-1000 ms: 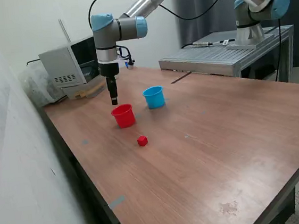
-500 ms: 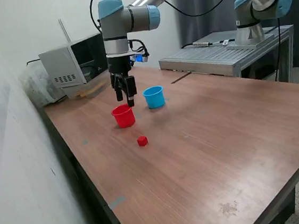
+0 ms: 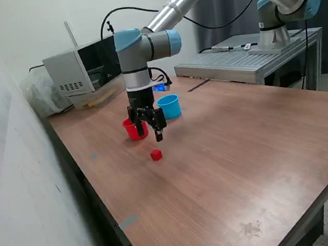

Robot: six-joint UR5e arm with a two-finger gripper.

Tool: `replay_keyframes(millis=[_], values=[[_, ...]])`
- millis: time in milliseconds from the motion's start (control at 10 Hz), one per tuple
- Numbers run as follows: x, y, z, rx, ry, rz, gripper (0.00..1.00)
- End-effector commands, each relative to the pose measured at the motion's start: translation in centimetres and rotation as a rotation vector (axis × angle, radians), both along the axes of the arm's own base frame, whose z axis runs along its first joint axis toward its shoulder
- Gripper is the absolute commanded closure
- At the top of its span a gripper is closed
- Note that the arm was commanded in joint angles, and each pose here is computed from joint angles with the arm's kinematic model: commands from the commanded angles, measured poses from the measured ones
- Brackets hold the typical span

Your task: Place red objects in the red bin, and blue objects in the blue bin.

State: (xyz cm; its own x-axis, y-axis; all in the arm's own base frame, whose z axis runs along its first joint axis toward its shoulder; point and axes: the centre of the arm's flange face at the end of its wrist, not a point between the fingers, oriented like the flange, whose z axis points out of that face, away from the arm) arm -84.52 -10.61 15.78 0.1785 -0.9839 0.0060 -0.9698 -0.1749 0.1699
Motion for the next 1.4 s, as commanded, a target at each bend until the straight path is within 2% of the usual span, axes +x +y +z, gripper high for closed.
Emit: replay_keyframes(millis=[0,700,1100,1200,1300], values=[[-1.0,0.0,-3.2,0.009,-0.013,0.061,0.00],[-0.9,0.0,-4.2,0.023,-0.023,0.160,0.00],[-1.1,0.0,-4.7,0.025,-0.024,0.175,0.00],[-1.2,0.0,-4.7,0.025,-0.022,0.177,1.00],[-1.2,0.0,-5.1,0.026,-0.027,0.177,1.00]])
